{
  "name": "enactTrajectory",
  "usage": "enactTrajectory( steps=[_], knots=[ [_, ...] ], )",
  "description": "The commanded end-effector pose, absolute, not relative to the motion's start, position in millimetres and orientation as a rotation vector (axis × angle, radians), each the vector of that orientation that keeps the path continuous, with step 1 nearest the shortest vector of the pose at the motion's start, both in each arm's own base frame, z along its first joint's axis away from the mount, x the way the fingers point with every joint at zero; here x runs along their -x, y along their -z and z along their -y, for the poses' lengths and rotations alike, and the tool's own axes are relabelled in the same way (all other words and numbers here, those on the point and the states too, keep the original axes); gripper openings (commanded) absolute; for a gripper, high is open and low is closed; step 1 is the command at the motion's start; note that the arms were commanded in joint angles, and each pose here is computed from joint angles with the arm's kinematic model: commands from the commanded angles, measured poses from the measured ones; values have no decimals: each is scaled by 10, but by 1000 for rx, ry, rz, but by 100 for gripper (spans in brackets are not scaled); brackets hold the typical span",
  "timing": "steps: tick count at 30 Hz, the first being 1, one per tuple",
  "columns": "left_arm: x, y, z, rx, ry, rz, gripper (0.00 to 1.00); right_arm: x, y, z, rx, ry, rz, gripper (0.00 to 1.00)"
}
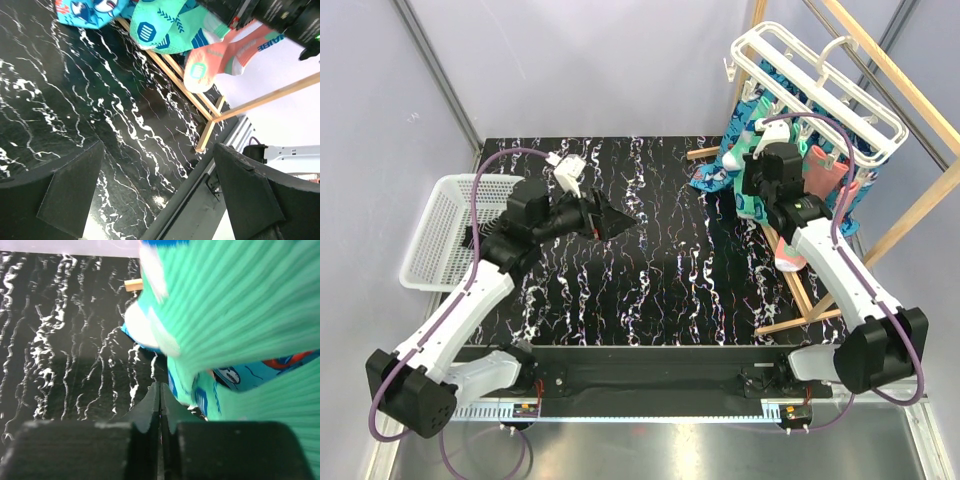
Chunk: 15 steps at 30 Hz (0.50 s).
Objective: Remove the socks clipped to the hanger
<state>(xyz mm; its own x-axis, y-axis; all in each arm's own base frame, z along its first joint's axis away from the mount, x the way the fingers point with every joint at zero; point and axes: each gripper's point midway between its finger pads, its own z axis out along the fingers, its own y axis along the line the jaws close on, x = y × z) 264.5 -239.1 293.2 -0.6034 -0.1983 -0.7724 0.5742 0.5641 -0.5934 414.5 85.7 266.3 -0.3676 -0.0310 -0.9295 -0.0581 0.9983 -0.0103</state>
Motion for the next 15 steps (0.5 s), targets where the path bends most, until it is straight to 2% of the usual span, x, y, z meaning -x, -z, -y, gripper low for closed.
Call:
enactTrajectory(
  steps=[1,7,8,11,12,15],
  knots=[
    [-2656,-3269,2530,-358,1161,-1818,96,-4089,-3007,-949,88,-107,-1866,0],
    [-2828,-3192,2741,-379,1159,-1813,96,-3869,-3218,-1065,31,-251,-1893,0],
    [-2880,-3249,2798,-388,1172,-1775,96,-3833,-3234,-1074,18,-267,-1907,3],
    [-3014,-3288,3011,-409,1206,-1725,96,-3661,-3331,-1141,-1,-341,-1957,14],
    [-3030,-3306,3076,-414,1222,-1712,96,-3607,-3379,-1159,-4,-365,-1960,28],
    [-3163,-3411,3249,-382,1264,-1659,95,-3408,-3543,-1292,16,-492,-1949,47]
  ],
)
